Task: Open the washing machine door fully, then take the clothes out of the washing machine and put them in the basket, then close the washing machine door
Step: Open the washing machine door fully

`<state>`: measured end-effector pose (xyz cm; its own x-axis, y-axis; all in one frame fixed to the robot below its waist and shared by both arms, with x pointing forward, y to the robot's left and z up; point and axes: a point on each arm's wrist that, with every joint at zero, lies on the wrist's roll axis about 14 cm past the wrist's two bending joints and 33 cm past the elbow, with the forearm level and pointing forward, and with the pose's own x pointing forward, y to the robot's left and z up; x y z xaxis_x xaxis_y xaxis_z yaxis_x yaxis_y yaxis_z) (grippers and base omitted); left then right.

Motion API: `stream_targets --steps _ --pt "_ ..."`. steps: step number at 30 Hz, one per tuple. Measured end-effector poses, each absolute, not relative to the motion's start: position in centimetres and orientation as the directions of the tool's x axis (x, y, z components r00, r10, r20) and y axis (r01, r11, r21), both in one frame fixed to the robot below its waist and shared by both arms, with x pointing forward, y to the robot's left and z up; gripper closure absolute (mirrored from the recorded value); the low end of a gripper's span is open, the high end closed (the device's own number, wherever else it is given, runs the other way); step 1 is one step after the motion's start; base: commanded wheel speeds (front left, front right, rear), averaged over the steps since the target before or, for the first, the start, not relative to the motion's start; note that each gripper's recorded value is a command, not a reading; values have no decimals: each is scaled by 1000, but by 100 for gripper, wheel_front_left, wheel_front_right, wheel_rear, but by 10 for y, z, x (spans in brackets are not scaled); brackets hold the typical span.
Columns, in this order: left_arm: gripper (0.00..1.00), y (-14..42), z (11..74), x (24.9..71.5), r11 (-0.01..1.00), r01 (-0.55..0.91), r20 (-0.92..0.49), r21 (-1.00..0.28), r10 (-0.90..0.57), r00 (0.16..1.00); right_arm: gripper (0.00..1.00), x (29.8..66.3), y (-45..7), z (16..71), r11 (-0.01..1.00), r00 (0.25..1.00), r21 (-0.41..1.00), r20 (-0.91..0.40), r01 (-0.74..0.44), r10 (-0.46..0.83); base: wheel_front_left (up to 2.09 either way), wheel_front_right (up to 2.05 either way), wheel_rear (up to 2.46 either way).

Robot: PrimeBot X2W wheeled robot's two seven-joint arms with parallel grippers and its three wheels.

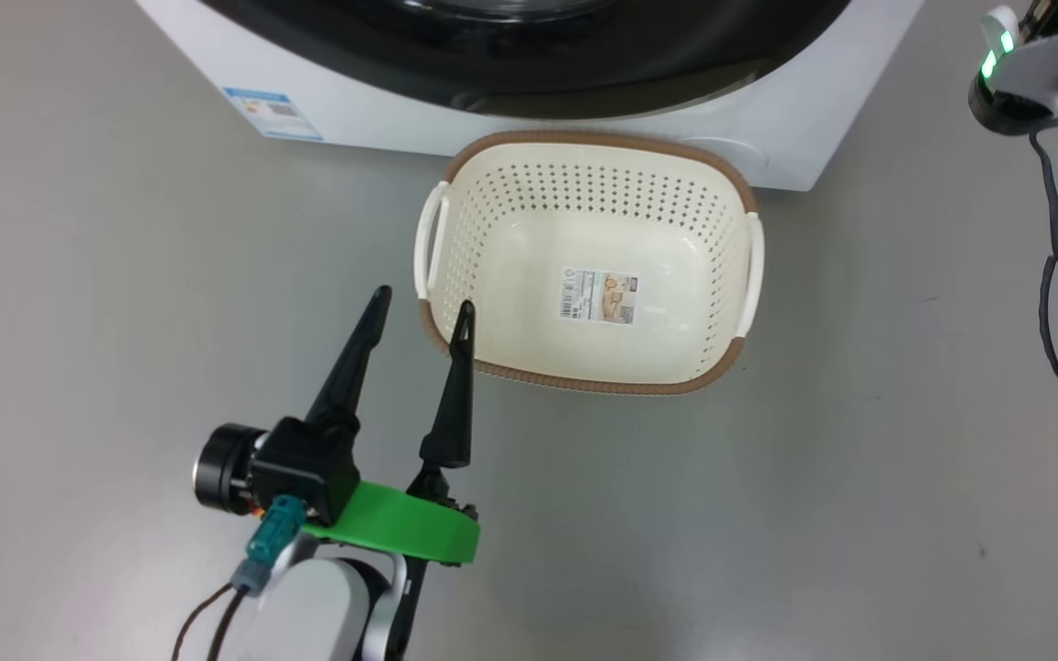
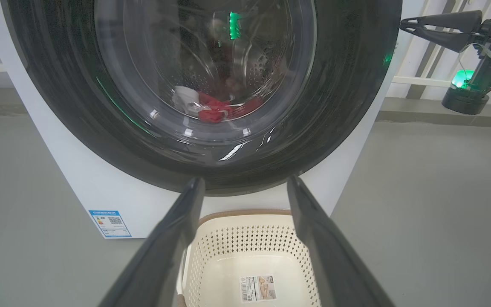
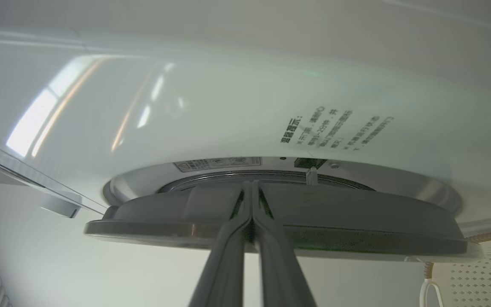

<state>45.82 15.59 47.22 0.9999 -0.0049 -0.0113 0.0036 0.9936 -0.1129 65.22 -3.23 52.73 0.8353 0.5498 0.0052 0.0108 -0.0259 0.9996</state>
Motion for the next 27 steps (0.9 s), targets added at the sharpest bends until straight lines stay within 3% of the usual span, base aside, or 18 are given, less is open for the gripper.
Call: stream_targets --steps 27 --pt "0 164 467 461 994 -32 -25 -101 29 999 100 674 6 510 5 743 999 -40 49 668 0 0 0"
